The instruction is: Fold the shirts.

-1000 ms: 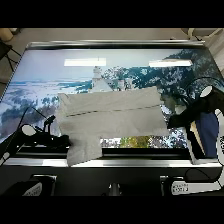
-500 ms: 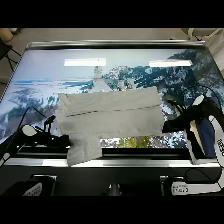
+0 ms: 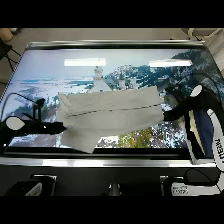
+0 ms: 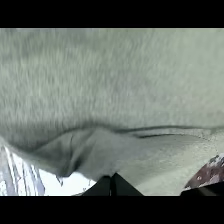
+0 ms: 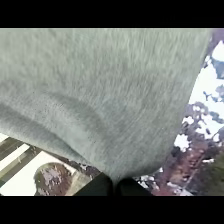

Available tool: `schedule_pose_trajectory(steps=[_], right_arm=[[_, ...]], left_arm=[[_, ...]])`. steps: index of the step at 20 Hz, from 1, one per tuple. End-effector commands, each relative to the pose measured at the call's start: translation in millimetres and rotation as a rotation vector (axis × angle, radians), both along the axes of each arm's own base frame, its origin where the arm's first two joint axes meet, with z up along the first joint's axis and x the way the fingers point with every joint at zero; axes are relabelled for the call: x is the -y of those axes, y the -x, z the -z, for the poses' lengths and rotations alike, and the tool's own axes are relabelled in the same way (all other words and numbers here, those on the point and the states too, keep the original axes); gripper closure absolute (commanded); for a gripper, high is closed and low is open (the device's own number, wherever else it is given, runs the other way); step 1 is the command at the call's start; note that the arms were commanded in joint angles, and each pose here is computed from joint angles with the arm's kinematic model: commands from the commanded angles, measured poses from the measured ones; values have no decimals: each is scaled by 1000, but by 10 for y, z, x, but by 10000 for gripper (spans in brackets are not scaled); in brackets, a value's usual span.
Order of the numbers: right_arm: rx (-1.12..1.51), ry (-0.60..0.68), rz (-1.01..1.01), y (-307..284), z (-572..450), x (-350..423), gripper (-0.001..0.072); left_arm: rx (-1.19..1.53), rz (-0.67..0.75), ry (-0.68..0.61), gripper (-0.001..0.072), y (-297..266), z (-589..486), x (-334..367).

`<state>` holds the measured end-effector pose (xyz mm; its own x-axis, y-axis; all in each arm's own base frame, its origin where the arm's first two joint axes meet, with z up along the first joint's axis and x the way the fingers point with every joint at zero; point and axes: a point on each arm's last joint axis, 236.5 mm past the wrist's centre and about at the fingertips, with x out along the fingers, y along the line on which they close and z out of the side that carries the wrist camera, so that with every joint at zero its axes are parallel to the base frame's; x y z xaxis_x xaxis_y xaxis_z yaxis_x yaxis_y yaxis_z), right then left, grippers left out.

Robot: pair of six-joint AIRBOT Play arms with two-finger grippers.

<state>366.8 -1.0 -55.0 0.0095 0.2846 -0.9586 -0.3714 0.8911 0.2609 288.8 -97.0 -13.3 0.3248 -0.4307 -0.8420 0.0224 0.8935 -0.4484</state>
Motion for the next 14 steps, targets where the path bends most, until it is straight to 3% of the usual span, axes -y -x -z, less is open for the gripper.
schedule_pose_trajectory(steps=[1,5,14], right_arm=[[225,40,12,-590,-541,71,691],[376,130,3,-1225,-553,49,691],[385,74,131,-1975,142,-124,689]], left_arm=[[182,-73,-38,689,-404,-593,-147],[258,-197,-63,688,-969,-597,-366],[79,-196,-77,687,-1876,302,-405]])
